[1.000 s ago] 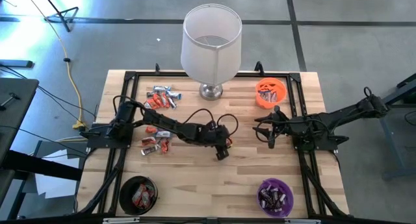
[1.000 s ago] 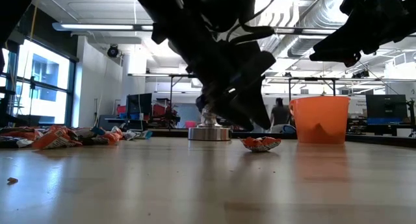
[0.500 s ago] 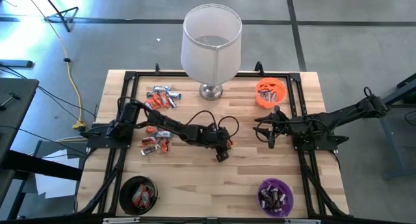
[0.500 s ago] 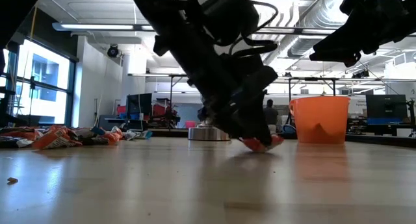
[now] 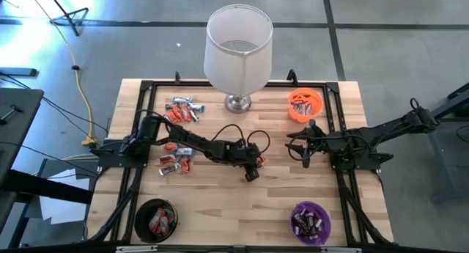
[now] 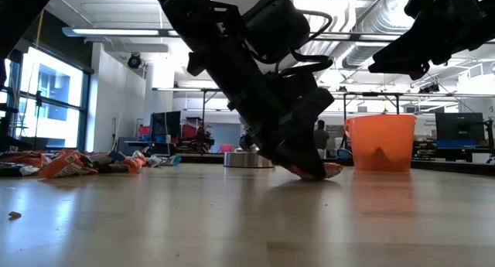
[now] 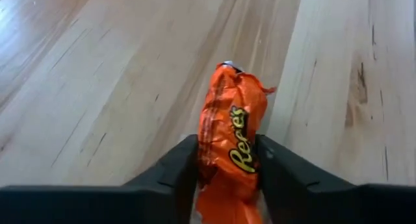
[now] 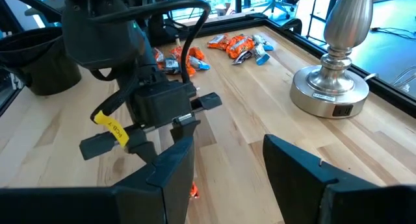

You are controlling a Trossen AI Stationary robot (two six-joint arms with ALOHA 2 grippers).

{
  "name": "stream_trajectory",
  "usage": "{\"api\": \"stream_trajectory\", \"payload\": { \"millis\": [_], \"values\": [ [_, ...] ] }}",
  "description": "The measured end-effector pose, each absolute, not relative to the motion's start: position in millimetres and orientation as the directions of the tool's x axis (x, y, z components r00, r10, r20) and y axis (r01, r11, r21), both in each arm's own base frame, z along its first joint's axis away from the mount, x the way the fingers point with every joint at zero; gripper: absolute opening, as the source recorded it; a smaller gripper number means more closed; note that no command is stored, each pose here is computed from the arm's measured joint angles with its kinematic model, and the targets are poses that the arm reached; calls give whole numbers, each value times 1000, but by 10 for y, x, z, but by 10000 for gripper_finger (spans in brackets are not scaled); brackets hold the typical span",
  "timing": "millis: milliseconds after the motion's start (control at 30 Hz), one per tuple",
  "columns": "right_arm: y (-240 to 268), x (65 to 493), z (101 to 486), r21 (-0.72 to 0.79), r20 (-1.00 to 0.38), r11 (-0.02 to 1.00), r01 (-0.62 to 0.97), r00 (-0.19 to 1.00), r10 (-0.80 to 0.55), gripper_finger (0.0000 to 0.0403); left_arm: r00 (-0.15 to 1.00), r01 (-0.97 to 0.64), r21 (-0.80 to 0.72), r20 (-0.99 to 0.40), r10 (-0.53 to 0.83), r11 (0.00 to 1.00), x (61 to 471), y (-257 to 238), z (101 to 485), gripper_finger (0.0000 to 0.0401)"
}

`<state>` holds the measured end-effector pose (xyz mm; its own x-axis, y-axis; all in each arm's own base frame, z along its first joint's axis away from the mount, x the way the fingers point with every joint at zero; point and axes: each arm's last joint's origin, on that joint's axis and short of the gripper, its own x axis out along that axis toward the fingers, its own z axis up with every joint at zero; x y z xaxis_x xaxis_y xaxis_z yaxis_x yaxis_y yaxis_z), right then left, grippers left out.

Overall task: Sort candy
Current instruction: Put the orange chocolate bar into the black bucket

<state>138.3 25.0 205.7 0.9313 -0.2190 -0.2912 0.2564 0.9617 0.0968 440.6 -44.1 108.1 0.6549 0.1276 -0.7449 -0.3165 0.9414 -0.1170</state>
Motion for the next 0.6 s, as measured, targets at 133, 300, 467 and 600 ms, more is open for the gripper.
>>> {"api": "stream_trajectory", "payload": {
  "millis": [133, 300, 467, 600],
  "values": [
    [250, 1383, 2057, 97, -291, 962, 256, 931, -219, 180, 661, -318, -128, -740, 123, 940, 4414, -432, 1087, 66],
    [250, 1383, 2057, 97, -291, 962, 256, 931, -219, 180, 673, -316, -143, -731, 115, 938, 4425, -431, 1095, 20],
    [250, 1383, 2057, 97, -291, 962, 256, 931, -219, 180, 680, -300, -150, -726, 101, 942, 4410, -492, 1138, 19],
    [250, 1383, 2057, 97, -291, 962, 257, 931, -219, 180, 677, -284, -147, -731, 90, 947, 4348, -572, 1295, 28]
  ]
}}
